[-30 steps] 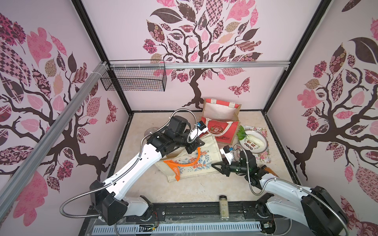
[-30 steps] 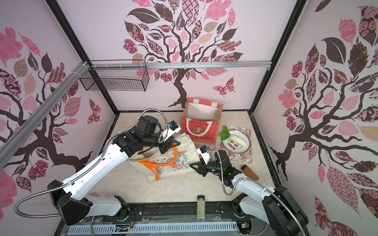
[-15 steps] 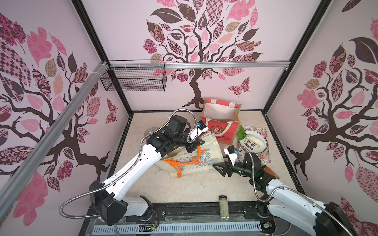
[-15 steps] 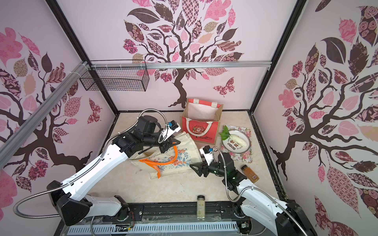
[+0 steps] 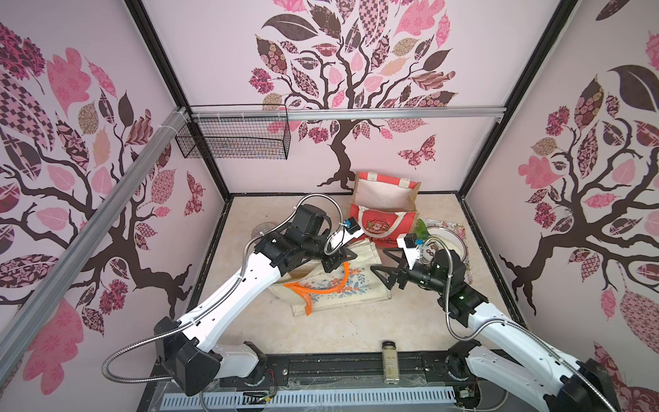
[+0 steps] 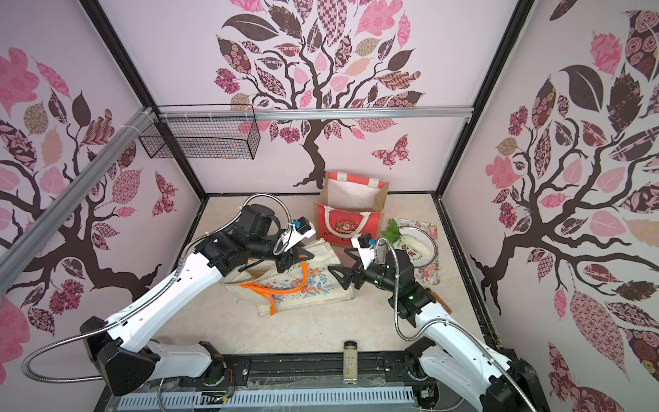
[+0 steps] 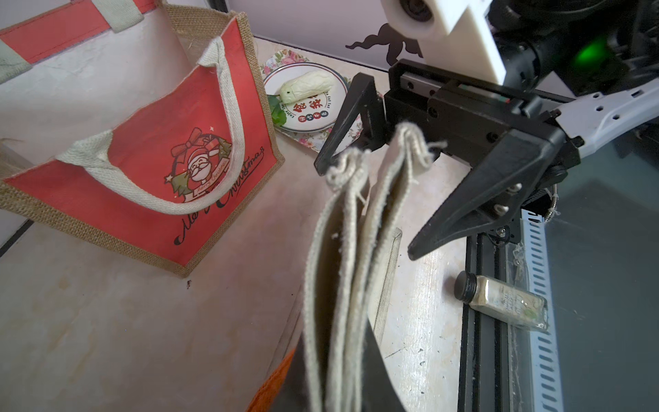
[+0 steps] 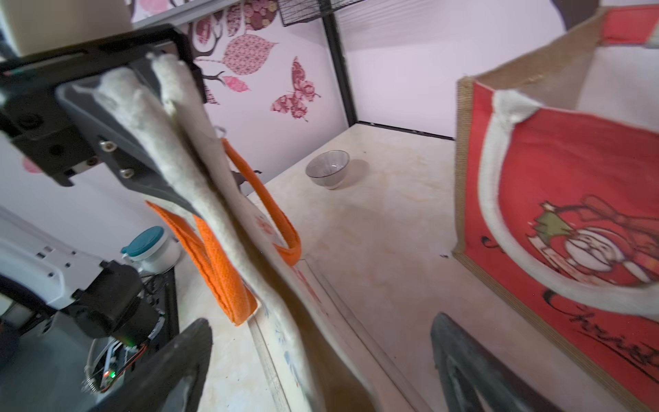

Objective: Put away the canvas bag
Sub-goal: Press the canvas bag at the center of the board.

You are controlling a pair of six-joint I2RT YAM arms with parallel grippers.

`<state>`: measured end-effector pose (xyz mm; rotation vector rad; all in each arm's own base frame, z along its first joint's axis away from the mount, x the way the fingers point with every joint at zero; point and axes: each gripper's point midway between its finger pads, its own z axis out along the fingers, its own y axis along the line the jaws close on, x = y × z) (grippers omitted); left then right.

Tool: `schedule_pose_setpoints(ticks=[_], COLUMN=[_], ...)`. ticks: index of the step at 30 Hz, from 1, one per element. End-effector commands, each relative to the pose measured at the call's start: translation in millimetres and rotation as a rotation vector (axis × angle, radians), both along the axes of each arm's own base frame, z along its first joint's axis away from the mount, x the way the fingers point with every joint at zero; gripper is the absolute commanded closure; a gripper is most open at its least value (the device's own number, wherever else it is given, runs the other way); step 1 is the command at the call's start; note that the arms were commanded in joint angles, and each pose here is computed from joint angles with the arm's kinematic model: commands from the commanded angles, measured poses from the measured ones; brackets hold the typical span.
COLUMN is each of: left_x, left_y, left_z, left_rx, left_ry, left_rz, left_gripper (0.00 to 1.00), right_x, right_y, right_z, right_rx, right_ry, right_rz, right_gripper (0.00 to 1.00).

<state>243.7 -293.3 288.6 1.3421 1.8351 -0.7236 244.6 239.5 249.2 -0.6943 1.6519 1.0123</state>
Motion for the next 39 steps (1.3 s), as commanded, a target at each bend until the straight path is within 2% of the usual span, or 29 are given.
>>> schedule_pose_setpoints(ticks=[1,4,9,11,12,13,14,15,16,18,19,20,21,22,24,27,29,31,34,35,36,37,39], left_x=[-9,-13,-9,-9,-9,-9,-9,-11,-14,-15,-12,-10,-9,-6,-4,-3,-3,1,10,12,13,13,15], left_y=[0,-3,-1,-1,-1,-1,-2,-2,-3,-3,-2,-1,-1,0,1,2,2,4,6,7,7,8,8], left_z=[14,17,18,21,22,24,25,26,28,30,32,31,31,31,31,34,35,37,36,35,36,35,35], left_rx=[-0.058,-0.081,-0.078,-0.088,-0.094,-0.103,-0.111,-0.118,-0.128,-0.143,-0.144,-0.140,-0.135,-0.132,-0.130,-0.136,-0.141,-0.142,-0.135,-0.131,-0.130,-0.128,-0.125], left_ry=[-0.036,-0.022,-0.042,-0.049,-0.048,-0.049,-0.052,-0.051,-0.052,-0.061,-0.072,-0.074,-0.078,-0.081,-0.085,-0.093,-0.100,-0.113,-0.117,-0.118,-0.121,-0.122,-0.124], left_rz=[-0.046,-0.073,-0.041,-0.039,-0.038,-0.033,-0.035,-0.047,-0.064,-0.062,-0.049,-0.039,-0.028,-0.016,-0.003,0.005,0.013,0.037,0.087,0.095,0.101,0.106,0.112], left_gripper=[1.00,1.00,1.00,1.00,1.00,1.00,1.00,1.00,1.00,1.00,1.00,1.00,1.00,1.00,1.00,1.00,1.00,1.00,1.00,1.00,1.00,1.00,1.00], right_x=[-12,-6,0,-2,-4,-5,-4,-2,-2,-2,-3,-4,-4,-5,-6,-5,2,16,11,8,6,5,4], right_y=[21,27,21,19,19,18,17,15,14,12,11,11,11,11,12,12,8,0,3,4,6,6,6], right_z=[22,10,-17,-29,-34,-39,-44,-46,-49,-52,-54,-57,-58,-60,-65,-75,-83,-95,-98,-98,-98,-100,-103], right_rx=[0.044,0.047,0.018,0.002,-0.003,-0.006,-0.003,-0.001,0.002,0.000,-0.009,-0.016,-0.021,-0.023,-0.023,-0.020,-0.031,-0.058,-0.046,-0.036,-0.029,-0.028,-0.036], right_ry=[-0.088,-0.065,-0.055,-0.041,-0.032,-0.021,-0.006,0.007,0.016,0.011,0.008,0.011,0.013,0.020,0.045,0.085,0.123,0.194,0.205,0.210,0.213,0.221,0.234], right_rz=[0.184,0.195,0.132,0.128,0.134,0.132,0.120,0.106,0.094,0.082,0.082,0.083,0.084,0.089,0.097,0.086,0.028,-0.071,-0.036,-0.024,-0.012,-0.012,-0.017], right_gripper=[0.07,0.16,0.20,0.28,0.34,0.50,0.76,0.93,0.97,0.92,0.75,0.49,0.37,0.32,0.29,0.30,0.32,0.38,0.41,0.51,0.77,0.88,0.88])
